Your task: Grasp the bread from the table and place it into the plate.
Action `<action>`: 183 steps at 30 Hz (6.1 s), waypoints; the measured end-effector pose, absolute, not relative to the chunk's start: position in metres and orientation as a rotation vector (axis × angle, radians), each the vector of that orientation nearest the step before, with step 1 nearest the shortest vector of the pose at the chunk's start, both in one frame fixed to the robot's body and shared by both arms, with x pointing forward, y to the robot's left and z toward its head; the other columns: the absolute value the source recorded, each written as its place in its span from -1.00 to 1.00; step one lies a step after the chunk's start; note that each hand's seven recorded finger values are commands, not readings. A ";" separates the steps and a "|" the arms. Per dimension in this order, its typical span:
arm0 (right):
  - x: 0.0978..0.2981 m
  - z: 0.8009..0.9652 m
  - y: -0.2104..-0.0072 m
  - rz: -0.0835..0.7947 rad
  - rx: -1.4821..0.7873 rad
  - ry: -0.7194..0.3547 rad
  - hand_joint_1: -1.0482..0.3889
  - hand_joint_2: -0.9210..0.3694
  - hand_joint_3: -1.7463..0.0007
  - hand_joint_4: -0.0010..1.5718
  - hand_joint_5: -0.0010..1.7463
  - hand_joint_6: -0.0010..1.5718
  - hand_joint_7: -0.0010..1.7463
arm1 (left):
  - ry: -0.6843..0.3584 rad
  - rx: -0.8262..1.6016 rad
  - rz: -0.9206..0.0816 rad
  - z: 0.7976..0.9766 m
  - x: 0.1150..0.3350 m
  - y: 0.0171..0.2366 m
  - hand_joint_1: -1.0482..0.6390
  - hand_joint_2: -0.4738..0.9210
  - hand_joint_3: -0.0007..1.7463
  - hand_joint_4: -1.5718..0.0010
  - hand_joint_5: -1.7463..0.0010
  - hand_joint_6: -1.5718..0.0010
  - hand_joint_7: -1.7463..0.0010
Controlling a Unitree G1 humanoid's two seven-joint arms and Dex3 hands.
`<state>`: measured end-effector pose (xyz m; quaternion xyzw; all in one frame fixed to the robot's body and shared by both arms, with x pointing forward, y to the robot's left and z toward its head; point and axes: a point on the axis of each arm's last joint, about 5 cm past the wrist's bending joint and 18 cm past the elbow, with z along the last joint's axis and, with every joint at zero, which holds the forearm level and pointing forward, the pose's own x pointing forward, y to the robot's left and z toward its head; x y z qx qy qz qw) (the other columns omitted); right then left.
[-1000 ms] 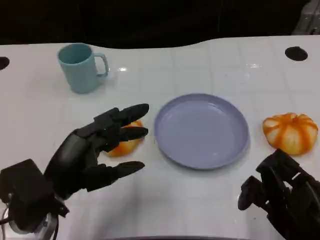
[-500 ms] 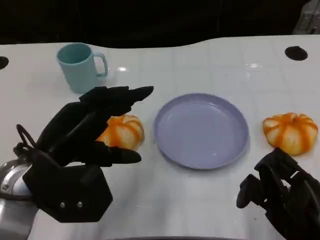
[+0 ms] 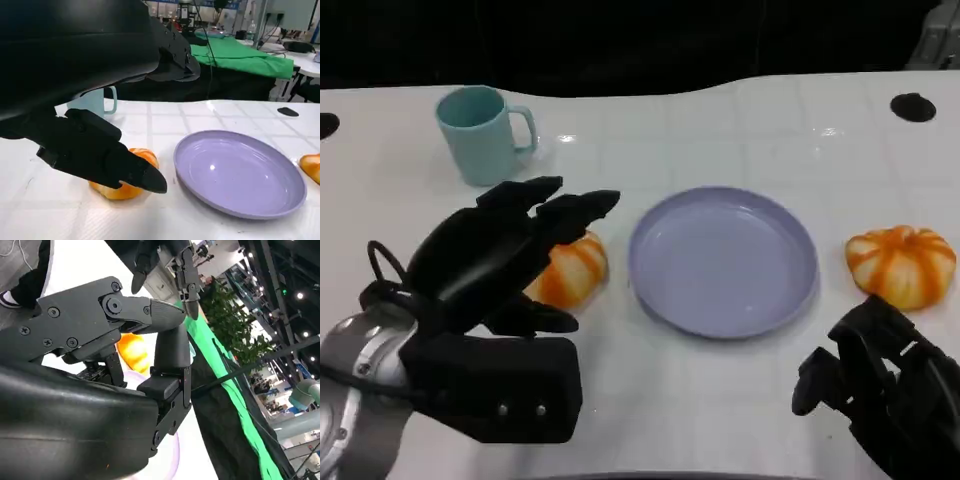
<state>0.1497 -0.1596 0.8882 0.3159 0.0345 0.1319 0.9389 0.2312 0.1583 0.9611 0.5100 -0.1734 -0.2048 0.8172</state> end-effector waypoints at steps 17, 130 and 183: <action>0.149 0.888 -0.160 0.270 0.644 0.071 -0.28 -0.73 0.29 -0.14 1.00 -0.35 0.82 | -0.298 1.246 -0.408 0.950 0.244 0.143 0.01 0.70 -0.99 1.00 0.81 0.79 1.00; 0.142 0.887 -0.162 0.267 0.659 0.084 -0.28 -0.75 0.40 -0.15 1.00 -0.32 0.78 | -0.277 1.001 -0.090 0.907 0.324 0.096 0.06 0.62 -0.13 -0.12 -1.00 0.16 -1.00; 0.139 0.888 -0.152 0.270 0.668 0.082 -0.22 -0.77 0.43 -0.18 1.00 -0.27 0.69 | -0.401 1.332 -0.600 0.932 0.314 0.006 -0.11 1.00 -0.91 0.27 0.72 0.27 0.98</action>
